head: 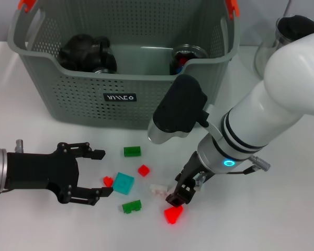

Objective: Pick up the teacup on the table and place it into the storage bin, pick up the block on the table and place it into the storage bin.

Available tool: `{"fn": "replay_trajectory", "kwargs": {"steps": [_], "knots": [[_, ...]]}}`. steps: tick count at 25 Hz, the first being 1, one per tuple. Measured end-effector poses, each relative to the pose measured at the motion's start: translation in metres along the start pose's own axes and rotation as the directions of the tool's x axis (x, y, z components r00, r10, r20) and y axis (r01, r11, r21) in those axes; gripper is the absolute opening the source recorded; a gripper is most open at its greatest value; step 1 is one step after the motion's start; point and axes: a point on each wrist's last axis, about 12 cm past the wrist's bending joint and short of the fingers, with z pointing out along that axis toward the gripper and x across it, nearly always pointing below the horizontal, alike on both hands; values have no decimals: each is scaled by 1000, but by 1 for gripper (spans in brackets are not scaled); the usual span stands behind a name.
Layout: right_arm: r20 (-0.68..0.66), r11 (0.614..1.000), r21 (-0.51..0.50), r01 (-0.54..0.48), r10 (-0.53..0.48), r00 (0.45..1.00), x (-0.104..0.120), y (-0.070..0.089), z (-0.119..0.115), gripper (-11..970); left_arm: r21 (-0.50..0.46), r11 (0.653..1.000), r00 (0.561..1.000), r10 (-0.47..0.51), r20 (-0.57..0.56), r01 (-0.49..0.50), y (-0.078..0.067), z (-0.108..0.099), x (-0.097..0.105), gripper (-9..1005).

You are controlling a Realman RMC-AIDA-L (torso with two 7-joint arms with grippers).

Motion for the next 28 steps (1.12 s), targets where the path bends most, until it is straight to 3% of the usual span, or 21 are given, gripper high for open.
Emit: {"fn": "replay_trajectory", "kwargs": {"steps": [28], "knots": [[3, 1000, -2, -15, 15, 1000, 1, -5, -5, 438, 2, 1000, 1000, 4, 1, -4, 2, 1, -1, 846]]}}
